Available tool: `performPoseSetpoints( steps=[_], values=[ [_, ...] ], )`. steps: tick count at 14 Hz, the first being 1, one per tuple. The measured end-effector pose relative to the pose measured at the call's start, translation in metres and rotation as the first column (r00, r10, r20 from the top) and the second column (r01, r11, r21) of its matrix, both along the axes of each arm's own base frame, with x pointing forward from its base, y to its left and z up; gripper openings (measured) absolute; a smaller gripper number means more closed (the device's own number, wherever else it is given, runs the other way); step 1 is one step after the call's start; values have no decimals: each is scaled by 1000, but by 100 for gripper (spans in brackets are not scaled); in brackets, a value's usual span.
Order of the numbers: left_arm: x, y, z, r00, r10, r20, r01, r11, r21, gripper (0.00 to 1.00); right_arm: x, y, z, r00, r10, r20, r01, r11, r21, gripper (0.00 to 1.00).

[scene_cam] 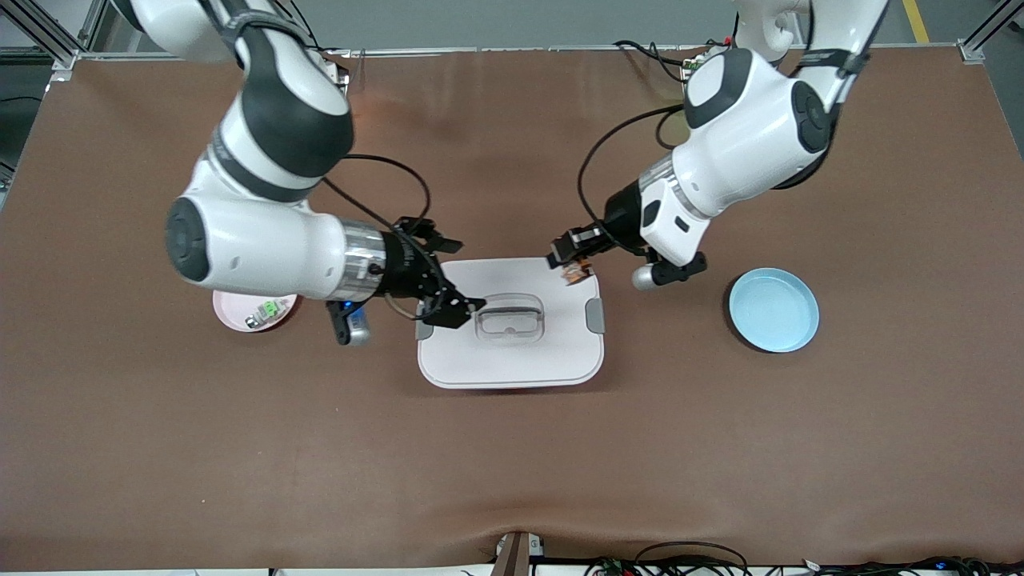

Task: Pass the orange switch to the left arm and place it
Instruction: 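Open the right gripper and withdraw while the left gripper carries the switch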

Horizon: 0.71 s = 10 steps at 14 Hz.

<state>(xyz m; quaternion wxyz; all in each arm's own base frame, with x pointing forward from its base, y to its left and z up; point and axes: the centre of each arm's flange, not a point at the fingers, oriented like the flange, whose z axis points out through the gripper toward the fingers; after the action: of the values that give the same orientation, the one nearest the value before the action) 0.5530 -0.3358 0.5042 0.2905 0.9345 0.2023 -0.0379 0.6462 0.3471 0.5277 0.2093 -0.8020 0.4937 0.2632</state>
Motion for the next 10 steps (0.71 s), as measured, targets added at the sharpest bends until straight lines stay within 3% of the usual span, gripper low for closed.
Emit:
performPoseSetpoints(
  steps=[5, 8, 10],
  values=[
    [-3, 63, 3, 995, -48, -87, 69, 966, 249, 34, 16, -90, 8, 987, 155, 38, -156, 987, 21, 100],
    [8, 114, -3, 989, 8, -150, 39, 952, 305, 34, 23, -145, 11, 964, 249, 89, -252, 967, 31, 100],
    [18, 154, -3, 983, 71, -169, -14, 949, 315, 34, 23, -179, 13, 933, 334, 135, -335, 942, -13, 100]
  ],
)
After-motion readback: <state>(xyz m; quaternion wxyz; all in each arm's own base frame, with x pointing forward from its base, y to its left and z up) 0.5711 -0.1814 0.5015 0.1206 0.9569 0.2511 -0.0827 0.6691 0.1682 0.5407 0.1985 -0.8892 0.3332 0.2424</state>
